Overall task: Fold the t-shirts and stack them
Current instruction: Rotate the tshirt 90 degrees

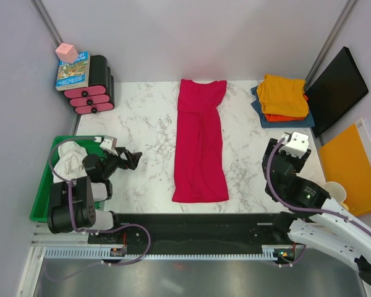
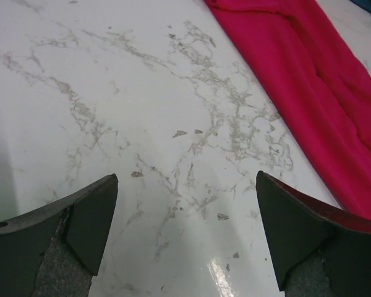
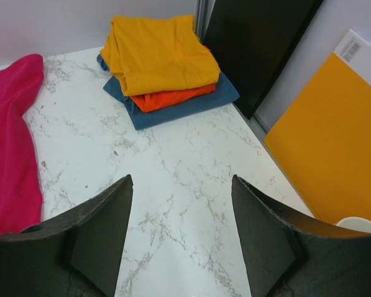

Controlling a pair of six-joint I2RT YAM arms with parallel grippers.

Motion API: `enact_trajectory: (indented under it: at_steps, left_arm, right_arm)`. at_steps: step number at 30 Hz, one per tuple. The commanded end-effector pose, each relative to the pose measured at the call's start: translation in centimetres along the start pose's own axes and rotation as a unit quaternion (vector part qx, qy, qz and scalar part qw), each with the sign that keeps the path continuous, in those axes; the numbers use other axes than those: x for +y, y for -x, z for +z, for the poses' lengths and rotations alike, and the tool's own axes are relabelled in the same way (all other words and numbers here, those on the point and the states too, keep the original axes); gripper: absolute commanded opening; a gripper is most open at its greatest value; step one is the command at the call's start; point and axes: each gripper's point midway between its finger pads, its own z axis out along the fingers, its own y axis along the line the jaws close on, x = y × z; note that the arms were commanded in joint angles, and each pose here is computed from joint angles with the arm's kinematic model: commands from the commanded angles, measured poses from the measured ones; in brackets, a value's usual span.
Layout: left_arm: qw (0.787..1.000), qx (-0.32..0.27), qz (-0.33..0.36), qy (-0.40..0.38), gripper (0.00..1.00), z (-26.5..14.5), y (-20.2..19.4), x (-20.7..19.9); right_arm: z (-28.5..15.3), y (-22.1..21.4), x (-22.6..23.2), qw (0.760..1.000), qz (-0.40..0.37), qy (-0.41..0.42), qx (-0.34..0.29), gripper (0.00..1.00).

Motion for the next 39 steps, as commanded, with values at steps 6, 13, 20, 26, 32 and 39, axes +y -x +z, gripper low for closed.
enact_trajectory:
  at_steps: [6,13,20,26,32,39]
  left_arm:
    - [0.987,-0.091,0.120,-0.054,1.00,0.0,4.3,-2.8]
    - [0.983,-0.102,0.143,-0.055,1.00,-0.2,4.5,-3.4]
    - [0.968,-0.123,0.056,0.210,1.00,0.3,4.5,3.8]
    - [0.983,-0.049,0.073,0.162,1.00,2.4,3.1,2.7]
    - [0.983,-0.061,0.076,0.159,1.00,2.8,3.7,2.7]
    - [0.983,-0.059,0.074,0.159,1.00,2.8,3.6,2.7]
  right_arm:
    - [0.7,-1.9,2.9,1.000,0.016,0.009,0.014,0.76]
    - [0.8,-2.1,3.8,1.000,0.009,0.009,0.022,0.79]
    - [1.0,-2.5,3.2,1.000,0.009,-0.010,0.015,0.81]
    - [1.3,-4.0,3.4,1.000,-0.006,-0.017,0.020,0.84]
    - [1.8,-4.5,4.5,0.999,-0.040,-0.014,0.012,0.93]
    - [1.9,-4.9,6.7,0.999,-0.038,0.015,0.031,0.98]
